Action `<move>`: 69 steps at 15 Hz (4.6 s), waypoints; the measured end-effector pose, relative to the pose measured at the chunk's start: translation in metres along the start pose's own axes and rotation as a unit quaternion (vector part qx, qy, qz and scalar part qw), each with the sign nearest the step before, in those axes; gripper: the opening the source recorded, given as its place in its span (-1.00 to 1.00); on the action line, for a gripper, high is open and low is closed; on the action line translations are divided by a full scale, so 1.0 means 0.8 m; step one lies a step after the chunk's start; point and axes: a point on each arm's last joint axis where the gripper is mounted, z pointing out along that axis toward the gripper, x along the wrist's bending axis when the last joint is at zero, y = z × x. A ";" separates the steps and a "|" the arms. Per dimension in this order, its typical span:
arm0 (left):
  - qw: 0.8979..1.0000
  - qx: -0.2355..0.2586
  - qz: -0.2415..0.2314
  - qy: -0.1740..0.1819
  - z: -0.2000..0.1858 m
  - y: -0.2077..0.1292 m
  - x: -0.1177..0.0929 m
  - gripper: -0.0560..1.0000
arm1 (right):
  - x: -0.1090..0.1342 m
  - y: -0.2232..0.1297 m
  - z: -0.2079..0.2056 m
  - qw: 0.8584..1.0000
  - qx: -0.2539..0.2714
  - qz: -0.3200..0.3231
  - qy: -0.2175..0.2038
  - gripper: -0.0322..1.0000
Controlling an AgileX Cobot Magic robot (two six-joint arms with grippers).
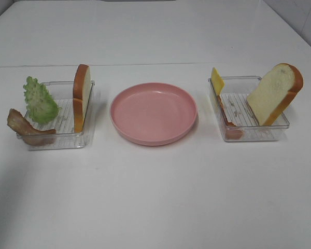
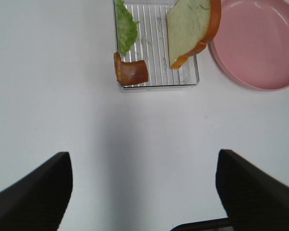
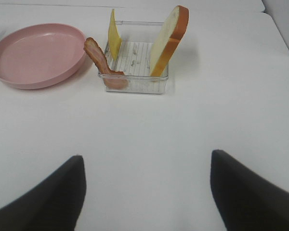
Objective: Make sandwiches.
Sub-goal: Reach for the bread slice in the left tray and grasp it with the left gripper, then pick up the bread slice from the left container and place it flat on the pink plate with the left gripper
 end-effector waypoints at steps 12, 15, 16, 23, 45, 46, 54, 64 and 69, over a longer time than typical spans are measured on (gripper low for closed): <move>0.990 0.136 0.034 0.024 0.189 0.141 -0.089 0.56 | 0.000 0.000 0.000 1.000 0.000 0.000 0.000 0.40; 0.988 0.131 0.054 0.056 0.240 0.146 -0.143 0.56 | 0.000 0.000 0.000 1.000 0.000 0.000 0.000 0.40; 0.987 0.133 0.058 0.063 0.253 0.145 -0.151 0.56 | 0.000 0.000 0.000 1.000 0.000 0.000 0.000 0.40; 0.980 0.164 0.067 0.091 0.322 0.135 -0.156 0.56 | 0.000 0.000 0.000 1.000 0.000 0.000 0.000 0.40; 0.986 0.117 0.067 0.095 0.287 0.154 -0.159 -0.50 | 0.000 0.000 0.000 1.000 0.000 0.000 0.000 0.40; 0.989 0.100 0.068 0.080 0.266 0.162 -0.164 -0.50 | 0.000 0.000 0.000 1.000 0.000 0.000 0.000 0.40; 0.975 0.110 0.011 -0.193 0.260 0.191 -0.166 -0.50 | 0.000 0.000 0.000 1.000 0.000 0.000 0.000 0.40; 0.932 0.192 -0.065 -0.301 0.430 0.137 -0.172 -0.50 | 0.000 0.000 0.000 1.000 0.000 0.000 0.000 0.40; 0.931 0.192 -0.087 -0.298 0.450 0.127 -0.176 -0.50 | 0.000 0.000 0.000 1.000 0.000 0.000 0.001 0.40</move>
